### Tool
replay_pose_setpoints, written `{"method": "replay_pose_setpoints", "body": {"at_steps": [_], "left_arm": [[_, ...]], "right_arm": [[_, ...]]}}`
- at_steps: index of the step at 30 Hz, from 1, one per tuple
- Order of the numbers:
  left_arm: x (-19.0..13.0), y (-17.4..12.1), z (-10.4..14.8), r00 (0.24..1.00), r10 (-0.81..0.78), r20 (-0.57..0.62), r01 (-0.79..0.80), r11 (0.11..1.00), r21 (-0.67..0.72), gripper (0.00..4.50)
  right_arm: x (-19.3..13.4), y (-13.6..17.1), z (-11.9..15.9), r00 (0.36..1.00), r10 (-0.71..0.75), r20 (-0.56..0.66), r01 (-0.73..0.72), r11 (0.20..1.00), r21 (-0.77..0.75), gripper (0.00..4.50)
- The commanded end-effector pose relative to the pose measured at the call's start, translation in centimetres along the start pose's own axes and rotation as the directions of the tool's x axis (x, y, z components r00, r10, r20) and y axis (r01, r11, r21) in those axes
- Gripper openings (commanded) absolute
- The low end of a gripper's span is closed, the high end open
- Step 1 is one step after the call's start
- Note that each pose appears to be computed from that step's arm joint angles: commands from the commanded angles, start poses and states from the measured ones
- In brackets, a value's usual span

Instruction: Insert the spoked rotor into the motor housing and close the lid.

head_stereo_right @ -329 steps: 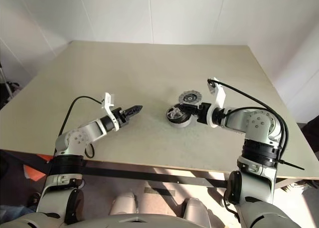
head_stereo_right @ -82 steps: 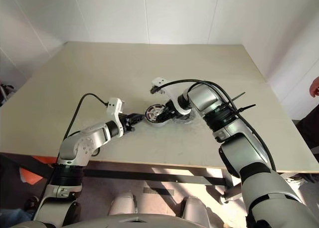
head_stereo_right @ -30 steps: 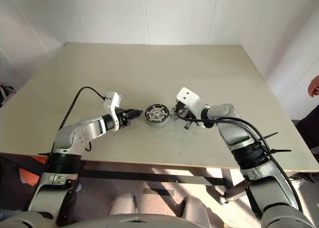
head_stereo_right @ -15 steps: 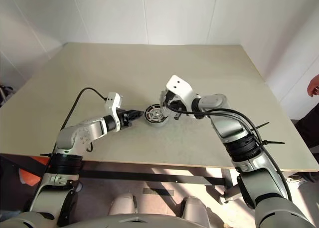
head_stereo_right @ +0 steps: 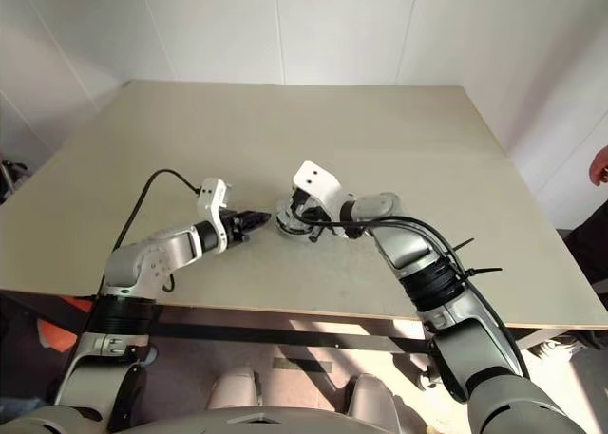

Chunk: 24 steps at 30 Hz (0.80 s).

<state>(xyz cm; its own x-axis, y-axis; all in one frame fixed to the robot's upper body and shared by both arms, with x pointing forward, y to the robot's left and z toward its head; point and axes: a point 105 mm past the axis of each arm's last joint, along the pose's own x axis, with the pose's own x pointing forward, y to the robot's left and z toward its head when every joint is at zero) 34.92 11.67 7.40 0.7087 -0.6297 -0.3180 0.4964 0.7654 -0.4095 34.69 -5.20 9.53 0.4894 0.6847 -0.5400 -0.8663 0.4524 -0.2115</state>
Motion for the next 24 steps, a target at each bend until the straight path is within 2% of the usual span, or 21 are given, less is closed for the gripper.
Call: {"method": "replay_pose_setpoints", "body": {"at_steps": [1,6,11,15,23,24], "left_arm": [[-0.4,-0.3,1.5,0.999,-0.002,0.048,0.0,0.999,0.039,1.73],[-0.4,-0.1,1.6,0.999,0.0,0.05,-0.002,0.999,0.04,1.73],[-0.2,-0.1,1.8,0.999,-0.003,0.049,0.001,0.999,0.045,1.73],[-0.1,-0.2,1.9,0.999,-0.006,0.048,0.004,0.999,0.05,1.73],[-0.5,0.1,1.9,0.999,0.003,0.047,-0.005,0.998,0.057,1.73],[-0.5,0.2,1.9,0.999,0.004,0.047,-0.007,0.998,0.058,1.73]], "right_arm": [[0.3,0.0,-1.2,0.999,-0.018,-0.029,0.018,1.0,0.011,0.28],[-0.5,-0.7,1.0,0.994,-0.048,0.098,0.05,0.998,-0.023,0.28],[-1.3,-0.6,3.5,0.98,0.016,0.198,-0.019,1.0,0.013,0.28],[-0.5,-0.7,3.5,0.975,0.005,0.221,-0.01,1.0,0.023,1.56],[1.1,-1.2,3.1,0.975,-0.041,0.219,0.031,0.998,0.049,4.4],[1.3,-1.3,3.0,0.975,-0.049,0.218,0.04,0.998,0.047,4.46]]}}
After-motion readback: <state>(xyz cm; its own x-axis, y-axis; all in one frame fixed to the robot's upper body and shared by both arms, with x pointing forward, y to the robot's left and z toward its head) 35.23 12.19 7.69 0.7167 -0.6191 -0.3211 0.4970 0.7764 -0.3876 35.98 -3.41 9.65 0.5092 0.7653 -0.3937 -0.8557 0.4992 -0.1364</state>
